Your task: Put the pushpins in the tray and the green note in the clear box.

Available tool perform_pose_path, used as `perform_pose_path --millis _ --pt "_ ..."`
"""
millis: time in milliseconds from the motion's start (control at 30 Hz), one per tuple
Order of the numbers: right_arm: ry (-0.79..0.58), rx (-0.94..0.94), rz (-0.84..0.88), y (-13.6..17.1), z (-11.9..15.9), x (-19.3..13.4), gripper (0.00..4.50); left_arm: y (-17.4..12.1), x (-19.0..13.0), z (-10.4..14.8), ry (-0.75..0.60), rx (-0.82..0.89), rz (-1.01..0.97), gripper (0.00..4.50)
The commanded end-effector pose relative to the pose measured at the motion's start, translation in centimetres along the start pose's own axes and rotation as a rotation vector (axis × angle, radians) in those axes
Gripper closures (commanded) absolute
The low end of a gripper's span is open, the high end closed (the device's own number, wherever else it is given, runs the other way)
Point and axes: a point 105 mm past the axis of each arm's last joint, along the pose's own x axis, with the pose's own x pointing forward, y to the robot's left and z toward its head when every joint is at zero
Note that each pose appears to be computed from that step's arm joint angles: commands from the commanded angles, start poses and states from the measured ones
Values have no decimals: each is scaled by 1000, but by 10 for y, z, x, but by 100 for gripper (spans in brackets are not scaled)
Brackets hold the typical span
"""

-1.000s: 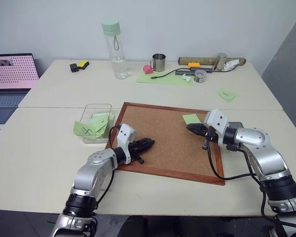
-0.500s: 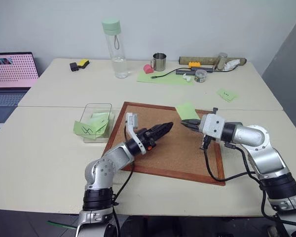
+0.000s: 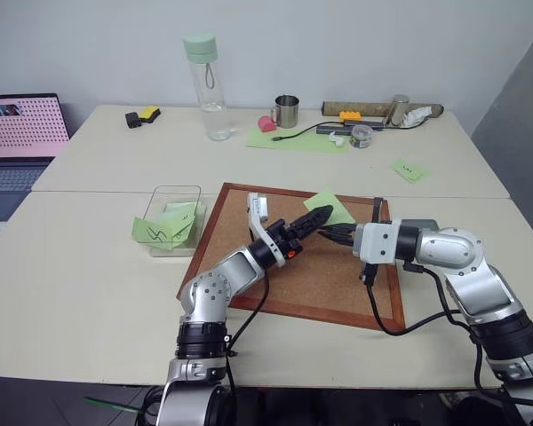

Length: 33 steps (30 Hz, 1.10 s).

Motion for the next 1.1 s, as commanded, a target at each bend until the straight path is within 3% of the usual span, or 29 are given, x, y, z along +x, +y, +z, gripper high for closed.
perform_pose_path --millis 33,633,1100 --pt "-29 -47 1 0 12 -1 450 -8 10 4 -17 26 -41 76" --pt "-42 -40 2 2 12 3 450 -8 9 5 -29 59 -50 441" --pt "-93 -19 -101 -14 24 -5 450 23 7 12 -80 152 123 449"
